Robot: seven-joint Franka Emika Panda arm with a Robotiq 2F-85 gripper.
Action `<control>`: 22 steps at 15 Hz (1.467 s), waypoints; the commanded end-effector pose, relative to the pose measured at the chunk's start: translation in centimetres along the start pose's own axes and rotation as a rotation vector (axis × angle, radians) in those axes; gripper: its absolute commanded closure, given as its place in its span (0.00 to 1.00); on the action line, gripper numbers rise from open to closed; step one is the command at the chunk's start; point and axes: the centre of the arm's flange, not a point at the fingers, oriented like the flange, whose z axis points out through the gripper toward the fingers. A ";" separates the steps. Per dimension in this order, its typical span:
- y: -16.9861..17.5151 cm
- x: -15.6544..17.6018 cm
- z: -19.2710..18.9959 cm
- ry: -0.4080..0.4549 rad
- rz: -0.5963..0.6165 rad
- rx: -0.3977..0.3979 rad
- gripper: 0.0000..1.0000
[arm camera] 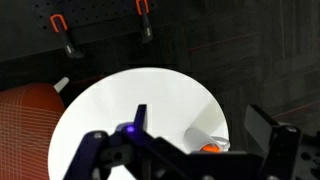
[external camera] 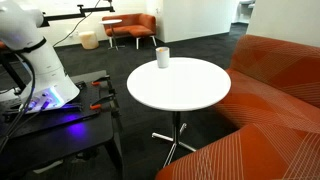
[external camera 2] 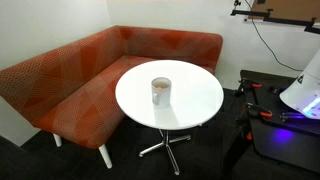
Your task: Put the orange marker from the white cup on the table
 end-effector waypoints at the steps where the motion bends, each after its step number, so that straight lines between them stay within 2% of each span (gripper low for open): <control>1: 0.0 0.0 0.0 0.000 0.000 0.000 0.00; 13: 0.1 0.2 0.1 0.019 -0.029 -0.010 0.00; 19: 0.5 3.0 -0.4 0.166 -0.157 -0.042 0.00; 22: 0.8 4.9 -0.2 0.228 -0.286 -0.051 0.00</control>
